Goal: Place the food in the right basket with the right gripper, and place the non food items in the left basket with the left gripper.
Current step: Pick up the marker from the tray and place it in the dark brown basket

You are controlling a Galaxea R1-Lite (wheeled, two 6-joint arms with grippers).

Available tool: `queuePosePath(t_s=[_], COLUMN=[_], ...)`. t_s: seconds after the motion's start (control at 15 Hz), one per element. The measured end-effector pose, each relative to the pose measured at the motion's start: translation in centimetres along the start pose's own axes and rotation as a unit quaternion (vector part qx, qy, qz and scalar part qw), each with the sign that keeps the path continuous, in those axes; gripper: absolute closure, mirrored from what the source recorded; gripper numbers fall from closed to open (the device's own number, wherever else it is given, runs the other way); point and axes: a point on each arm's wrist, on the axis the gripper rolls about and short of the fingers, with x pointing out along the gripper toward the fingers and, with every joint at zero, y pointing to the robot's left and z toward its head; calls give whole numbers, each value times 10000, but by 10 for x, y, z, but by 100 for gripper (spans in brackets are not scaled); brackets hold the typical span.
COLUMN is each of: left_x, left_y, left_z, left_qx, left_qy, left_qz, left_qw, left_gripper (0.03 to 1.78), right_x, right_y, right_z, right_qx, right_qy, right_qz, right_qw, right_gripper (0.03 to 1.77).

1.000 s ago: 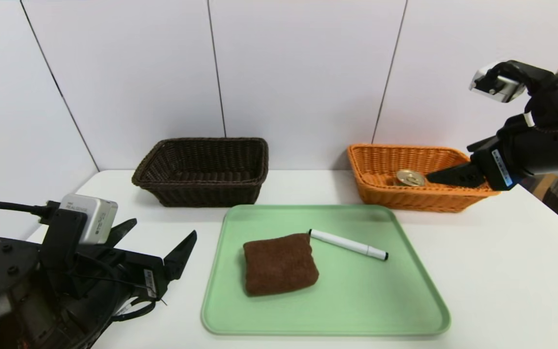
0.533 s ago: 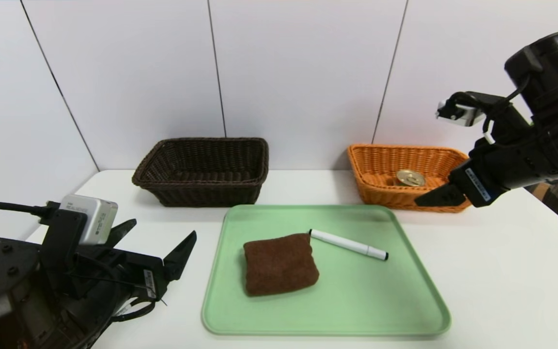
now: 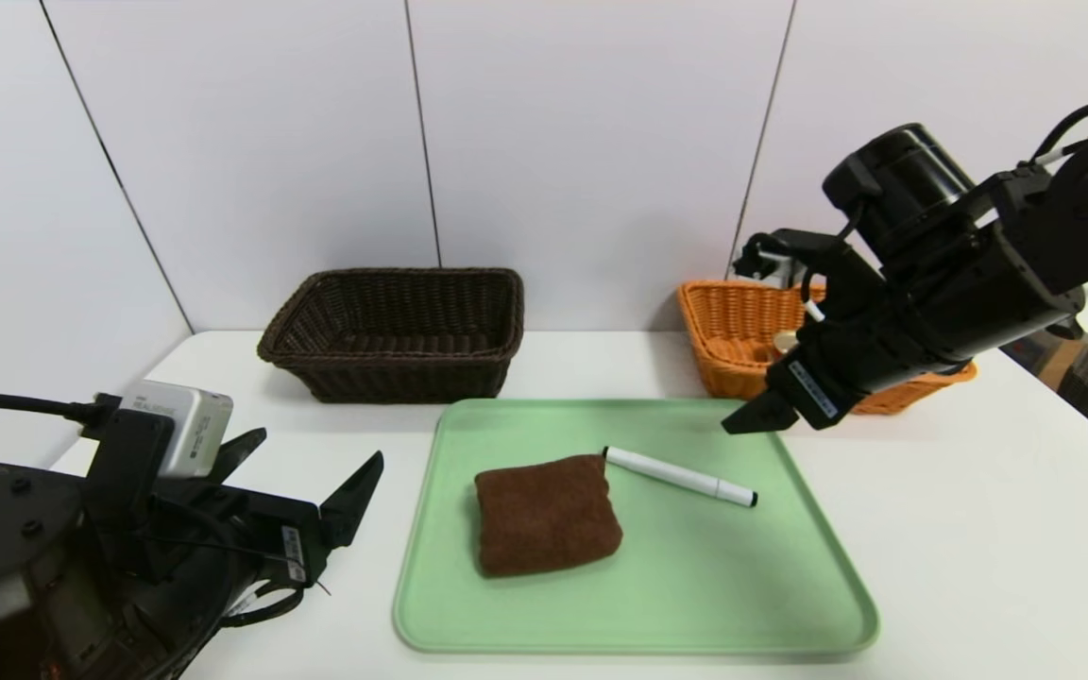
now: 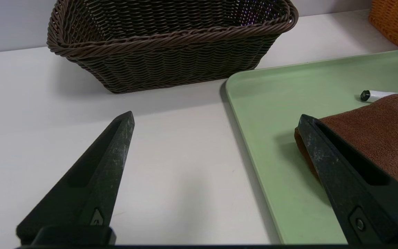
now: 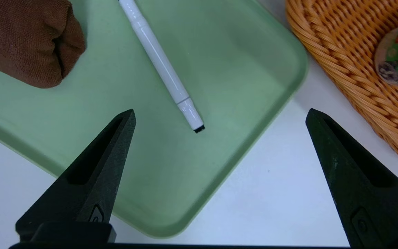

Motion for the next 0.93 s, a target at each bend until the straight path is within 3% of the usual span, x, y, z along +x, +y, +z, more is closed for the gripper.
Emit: queuePosePath(t_s=[0.93], left_x=[3], left_y=[-2], left_z=[-3], left_qx=[71], left_qy=[75], left_qz=[-23], left_qw=[9999], left_gripper=[12], right_x=[76], right_y=[22], right_z=[6], right_qx=[-280], right_qy=[826], right_qz=[282], right_qw=[9958], right_gripper=[11])
